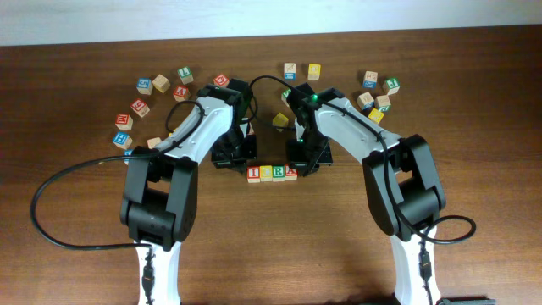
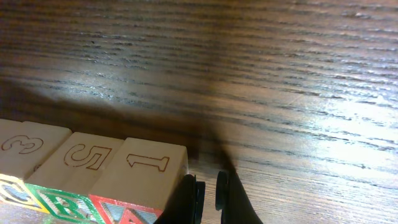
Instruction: Spell out ICRA
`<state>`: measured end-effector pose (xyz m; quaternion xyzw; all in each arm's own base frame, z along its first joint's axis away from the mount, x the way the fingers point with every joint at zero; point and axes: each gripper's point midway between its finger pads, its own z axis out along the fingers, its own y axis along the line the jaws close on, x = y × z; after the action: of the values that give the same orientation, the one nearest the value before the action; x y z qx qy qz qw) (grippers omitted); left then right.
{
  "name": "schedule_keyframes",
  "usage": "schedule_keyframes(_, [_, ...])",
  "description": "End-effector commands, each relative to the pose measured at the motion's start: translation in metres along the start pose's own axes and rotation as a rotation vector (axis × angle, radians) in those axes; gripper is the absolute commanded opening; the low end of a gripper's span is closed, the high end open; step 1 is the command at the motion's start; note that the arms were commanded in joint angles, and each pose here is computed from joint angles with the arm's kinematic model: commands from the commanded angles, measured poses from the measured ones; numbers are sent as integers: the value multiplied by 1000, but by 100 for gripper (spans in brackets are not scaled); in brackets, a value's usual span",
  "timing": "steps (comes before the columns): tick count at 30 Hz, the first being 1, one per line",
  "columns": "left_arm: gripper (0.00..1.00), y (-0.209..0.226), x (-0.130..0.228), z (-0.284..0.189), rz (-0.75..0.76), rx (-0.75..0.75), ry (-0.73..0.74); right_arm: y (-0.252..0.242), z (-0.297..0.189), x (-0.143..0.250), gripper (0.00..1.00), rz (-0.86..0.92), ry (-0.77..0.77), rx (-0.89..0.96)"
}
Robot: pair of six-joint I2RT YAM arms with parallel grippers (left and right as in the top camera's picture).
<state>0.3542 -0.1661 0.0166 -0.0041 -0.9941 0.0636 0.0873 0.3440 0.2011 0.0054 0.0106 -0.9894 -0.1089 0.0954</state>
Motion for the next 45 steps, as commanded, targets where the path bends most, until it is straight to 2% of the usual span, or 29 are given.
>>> schedule_keyframes(1, [0, -3, 6, 12, -7, 1, 38, 6, 0, 3, 4, -11, 8, -30])
schedule_keyframes(5, [0, -4, 2, 12, -3, 5, 24, 7, 0, 3, 4, -15, 7, -26])
schedule_keyframes(9, [0, 7, -2, 11, -5, -56, 1, 7, 0, 4, 4, -14, 10, -25])
schedule_keyframes(16, [0, 15, -5, 8, -29, -48, 3, 3, -3, 1, 4, -1, 6, -28])
schedule_keyframes(21, [0, 38, -20, -26, -95, -58, -26, -9, -36, -5, 4, 52, -2, -36])
schedule_keyframes(27, [0, 89, -36, -46, -229, -33, -52, 6, -80, 29, 4, 8, 2, -25])
schedule_keyframes(32, [0, 118, -40, -50, -301, -21, -61, 33, -58, 52, 4, -19, 12, 79])
schedule_keyframes(34, [0, 119, -41, -50, -303, -20, -64, 37, -46, 53, 4, 20, -35, 143])
schedule_keyframes(37, [0, 121, -43, -51, -307, -19, -73, 59, -26, 54, 4, -12, -95, 149])
schedule_keyframes(39, [0, 126, -45, -51, -317, -15, -82, 56, -20, 52, 4, 40, -123, 177])
schedule_keyframes(45, [0, 141, -46, -54, -353, -9, -87, 48, 11, 48, 4, 36, -143, 163])
